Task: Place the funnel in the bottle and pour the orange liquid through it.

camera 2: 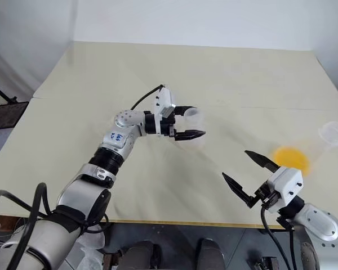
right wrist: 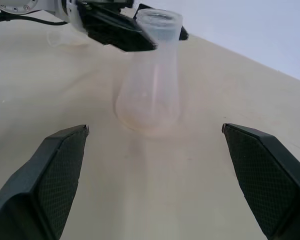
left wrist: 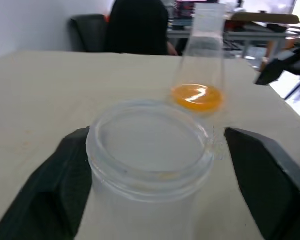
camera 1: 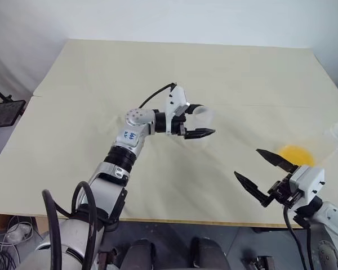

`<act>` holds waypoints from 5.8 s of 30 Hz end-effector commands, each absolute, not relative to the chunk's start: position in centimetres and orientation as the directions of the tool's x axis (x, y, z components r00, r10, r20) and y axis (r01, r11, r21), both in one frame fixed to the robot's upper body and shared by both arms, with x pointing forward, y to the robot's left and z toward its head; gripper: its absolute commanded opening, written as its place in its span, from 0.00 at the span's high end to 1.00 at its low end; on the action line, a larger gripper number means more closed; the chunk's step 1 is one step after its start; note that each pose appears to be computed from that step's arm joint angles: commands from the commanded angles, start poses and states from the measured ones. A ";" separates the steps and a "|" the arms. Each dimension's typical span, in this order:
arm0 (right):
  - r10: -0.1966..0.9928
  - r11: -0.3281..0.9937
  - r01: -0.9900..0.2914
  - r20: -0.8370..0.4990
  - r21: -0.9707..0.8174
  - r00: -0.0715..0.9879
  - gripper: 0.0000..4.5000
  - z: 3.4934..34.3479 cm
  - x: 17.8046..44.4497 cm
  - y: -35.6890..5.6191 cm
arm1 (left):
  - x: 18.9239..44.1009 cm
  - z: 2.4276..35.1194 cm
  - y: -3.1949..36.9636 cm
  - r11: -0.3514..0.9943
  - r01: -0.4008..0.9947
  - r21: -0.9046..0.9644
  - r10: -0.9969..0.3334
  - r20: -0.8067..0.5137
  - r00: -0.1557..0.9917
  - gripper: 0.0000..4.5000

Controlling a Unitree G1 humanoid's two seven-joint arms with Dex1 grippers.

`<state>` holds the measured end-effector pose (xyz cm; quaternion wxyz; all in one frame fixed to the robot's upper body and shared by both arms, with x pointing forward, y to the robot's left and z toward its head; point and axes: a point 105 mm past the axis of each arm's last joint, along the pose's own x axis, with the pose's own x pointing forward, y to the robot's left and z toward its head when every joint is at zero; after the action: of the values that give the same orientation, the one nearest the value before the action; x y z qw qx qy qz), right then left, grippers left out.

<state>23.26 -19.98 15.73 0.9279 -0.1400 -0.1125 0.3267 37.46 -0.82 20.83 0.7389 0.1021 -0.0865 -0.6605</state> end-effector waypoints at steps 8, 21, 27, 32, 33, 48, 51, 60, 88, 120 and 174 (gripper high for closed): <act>0.685 0.711 -0.612 0.145 -0.346 0.714 0.00 17.0 23.8 -18.9 | 37.2 22.8 1.6 0.135 0.934 0.331 -0.991 0.035 0.131 0.01; 0.837 0.542 -0.767 0.144 -0.344 0.527 0.00 18.2 27.4 -15.5 | 35.0 23.4 14.9 0.477 0.783 0.400 -0.879 0.211 0.427 0.01; 0.909 0.417 -0.843 0.138 -0.340 0.394 0.00 18.8 28.0 -12.9 | 30.6 20.4 23.7 0.818 0.491 0.300 -0.569 0.300 0.765 0.01; 0.936 0.351 -0.873 0.125 -0.338 0.328 0.00 18.8 28.2 -11.8 | 26.6 17.6 28.1 0.930 0.289 0.227 -0.346 0.271 0.898 0.01; 0.940 0.342 -0.877 0.122 -0.339 0.319 0.00 18.8 28.2 -11.6 | 25.8 17.0 28.8 0.943 0.258 0.210 -0.308 0.259 0.916 0.01; 0.952 0.306 -0.891 0.109 -0.334 0.286 0.00 18.8 28.5 -11.2 | 28.5 14.7 24.8 0.949 0.310 0.059 -0.315 0.194 0.929 0.01; 0.956 0.293 -0.900 0.101 -0.322 0.275 0.00 18.6 28.1 -11.0 | 31.8 14.5 22.7 0.943 0.329 0.046 -0.332 0.169 0.928 0.01; 0.945 0.327 -0.893 0.114 -0.309 0.307 0.00 18.5 27.6 -11.1 | 37.4 14.3 21.7 0.962 0.274 0.019 -0.274 0.117 0.955 0.01; 0.808 0.587 -0.750 0.278 -0.305 0.519 0.00 20.7 26.8 -16.0 | 34.9 24.0 17.3 0.699 0.637 0.324 -0.715 0.284 0.639 0.99; 0.556 0.831 -0.515 0.357 -0.212 0.751 0.00 18.1 25.0 -19.2 | 37.2 28.6 5.4 -0.122 0.690 0.713 -0.918 -0.345 0.195 0.99; -0.314 0.945 0.324 0.368 0.038 0.875 0.00 16.7 19.8 -34.5 | 33.8 21.2 12.0 0.210 0.951 0.227 -0.975 0.118 0.187 0.01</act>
<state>19.65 -35.02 15.19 0.9682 -0.0012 -0.1705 -0.1831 34.13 12.24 19.94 0.7767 0.0429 -0.0944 -0.6213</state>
